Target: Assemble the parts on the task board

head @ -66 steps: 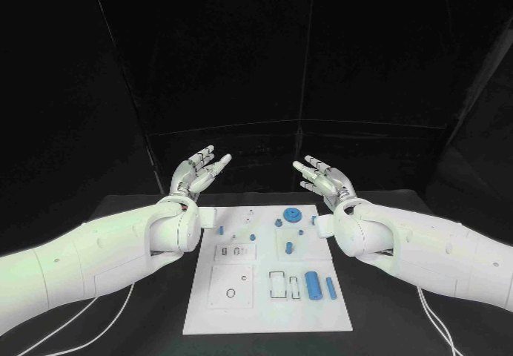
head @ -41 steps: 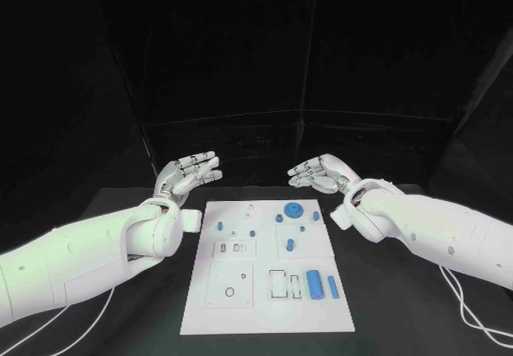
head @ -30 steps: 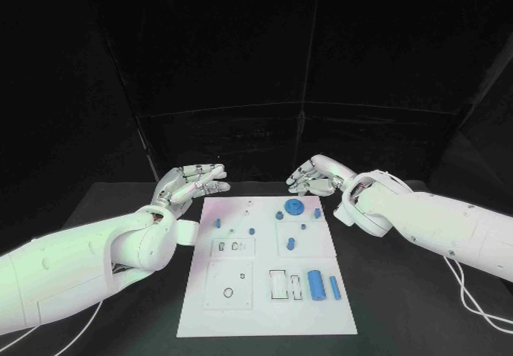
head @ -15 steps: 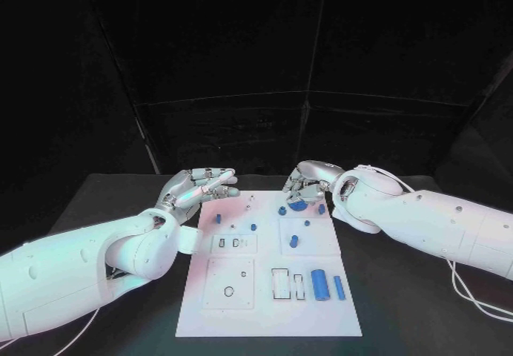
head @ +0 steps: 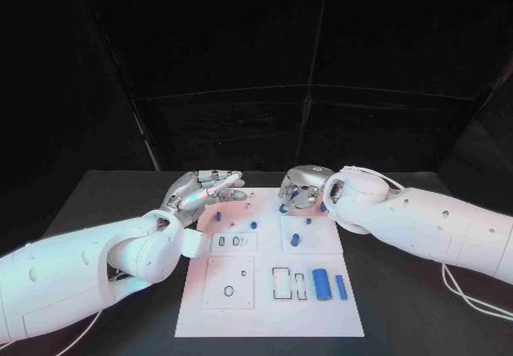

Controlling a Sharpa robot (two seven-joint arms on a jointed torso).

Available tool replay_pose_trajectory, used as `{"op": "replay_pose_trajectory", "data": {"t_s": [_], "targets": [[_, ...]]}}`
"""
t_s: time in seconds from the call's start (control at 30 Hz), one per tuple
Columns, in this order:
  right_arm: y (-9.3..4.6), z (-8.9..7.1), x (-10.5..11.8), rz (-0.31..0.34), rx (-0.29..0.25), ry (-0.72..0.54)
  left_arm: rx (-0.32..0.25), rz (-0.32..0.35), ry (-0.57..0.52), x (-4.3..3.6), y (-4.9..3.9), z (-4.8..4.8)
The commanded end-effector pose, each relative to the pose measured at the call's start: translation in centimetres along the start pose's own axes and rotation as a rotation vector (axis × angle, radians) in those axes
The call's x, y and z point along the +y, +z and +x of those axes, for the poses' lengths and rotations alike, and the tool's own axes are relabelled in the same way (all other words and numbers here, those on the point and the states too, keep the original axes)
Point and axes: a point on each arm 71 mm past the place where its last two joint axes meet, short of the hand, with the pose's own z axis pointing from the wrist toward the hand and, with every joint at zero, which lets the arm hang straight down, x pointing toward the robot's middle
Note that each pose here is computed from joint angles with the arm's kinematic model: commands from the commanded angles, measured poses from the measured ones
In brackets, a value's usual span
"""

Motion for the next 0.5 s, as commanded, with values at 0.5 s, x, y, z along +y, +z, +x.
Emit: {"op": "replay_pose_trajectory", "data": {"t_s": [0.5], "targets": [[0.94,0.49,0.06,0.048,0.073,-0.058,0.044,0.010,-0.014,-0.38,-0.47,1.25]]}}
